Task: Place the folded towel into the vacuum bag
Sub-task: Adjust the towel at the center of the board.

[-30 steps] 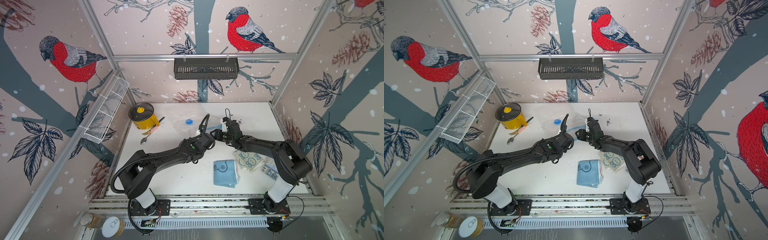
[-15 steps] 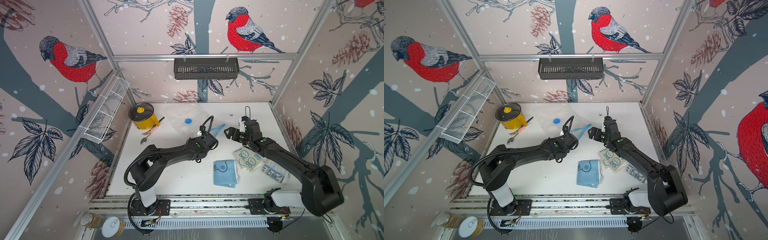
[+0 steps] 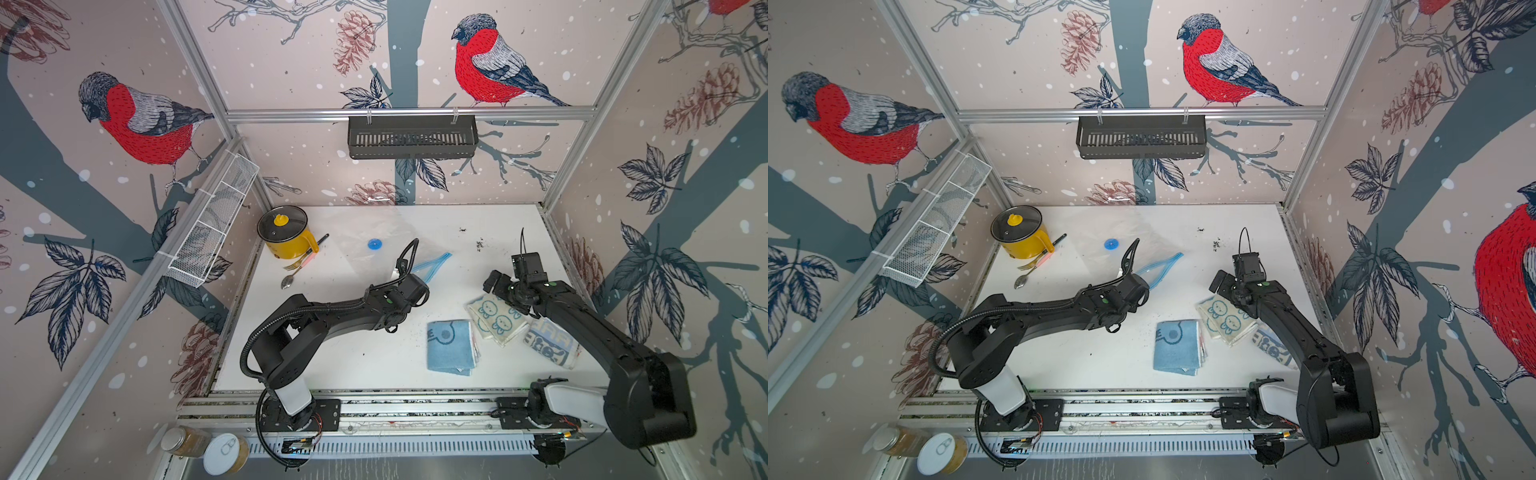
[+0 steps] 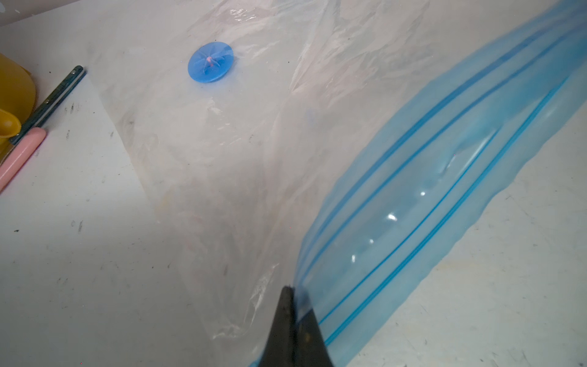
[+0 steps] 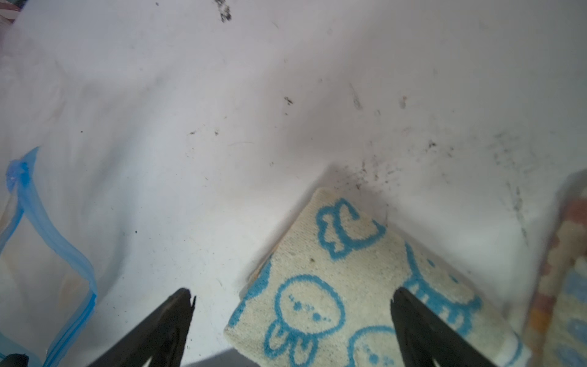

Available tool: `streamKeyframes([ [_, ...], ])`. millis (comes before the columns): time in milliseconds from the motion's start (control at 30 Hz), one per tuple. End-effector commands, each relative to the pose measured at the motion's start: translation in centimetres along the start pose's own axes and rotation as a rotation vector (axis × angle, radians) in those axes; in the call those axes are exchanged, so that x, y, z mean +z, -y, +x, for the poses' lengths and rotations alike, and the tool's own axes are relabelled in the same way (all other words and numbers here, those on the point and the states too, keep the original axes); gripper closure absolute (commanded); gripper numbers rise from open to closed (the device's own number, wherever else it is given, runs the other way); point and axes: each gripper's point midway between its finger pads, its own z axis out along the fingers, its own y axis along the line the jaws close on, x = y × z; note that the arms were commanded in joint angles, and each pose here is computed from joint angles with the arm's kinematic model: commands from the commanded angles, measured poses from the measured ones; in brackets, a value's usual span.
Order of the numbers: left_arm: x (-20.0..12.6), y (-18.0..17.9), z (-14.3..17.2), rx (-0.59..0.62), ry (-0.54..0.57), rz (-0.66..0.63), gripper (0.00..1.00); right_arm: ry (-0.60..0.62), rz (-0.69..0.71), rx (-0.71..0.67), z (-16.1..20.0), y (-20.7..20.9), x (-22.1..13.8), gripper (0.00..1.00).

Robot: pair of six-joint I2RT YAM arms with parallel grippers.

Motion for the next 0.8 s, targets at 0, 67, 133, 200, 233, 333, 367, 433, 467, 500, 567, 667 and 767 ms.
streamKeyframes([
  [0,0.0,0.2,-0.9,-0.064,0.045,0.019,1.0,-0.099,0.103,0.04,2.4,2.3,1.0,0.01],
  [67,0.0,0.1,-0.9,-0.067,0.05,0.01,1.0,-0.133,0.126,0.037,2.8,2.7,1.6,0.01],
  [133,0.1,-0.1,-0.8,-0.067,0.052,-0.004,1.0,-0.156,0.16,0.03,3.1,3.1,2.3,0.01],
  [200,0.2,-0.4,-0.7,-0.069,0.051,-0.018,1.0,-0.172,0.196,0.031,3.2,3.7,3.1,0.01],
  [233,0.1,-0.5,-0.7,-0.068,0.055,-0.021,1.0,-0.178,0.209,0.035,3.4,3.9,3.4,0.02],
  [333,0.1,-0.6,-0.7,-0.071,0.061,-0.023,1.0,-0.178,0.239,0.045,3.4,4.3,4.7,0.03],
  [367,0.1,-0.6,-0.7,-0.073,0.061,-0.023,1.0,-0.181,0.249,0.039,3.4,4.3,5.1,0.04],
  [433,0.2,-0.6,-0.7,-0.073,0.06,-0.025,1.0,-0.181,0.271,0.001,3.3,3.9,6.0,0.04],
  [467,0.1,-0.6,-0.8,-0.077,0.062,-0.023,1.0,-0.18,0.276,-0.028,3.0,3.3,6.5,0.04],
  [500,0.1,-0.7,-0.7,-0.078,0.061,-0.025,1.0,-0.179,0.275,-0.065,2.9,2.6,6.9,0.04],
  [567,0.1,-0.8,-0.7,-0.085,0.061,-0.026,1.0,-0.171,0.264,-0.148,2.5,0.7,7.6,0.04],
  [667,0.0,-0.9,-0.7,-0.094,0.059,-0.025,1.0,-0.158,0.188,-0.301,2.1,-3.3,8.4,0.06],
  [767,0.0,-1.1,-0.8,-0.099,0.059,-0.027,1.0,-0.105,0.153,-0.463,1.5,-6.6,8.2,0.05],
])
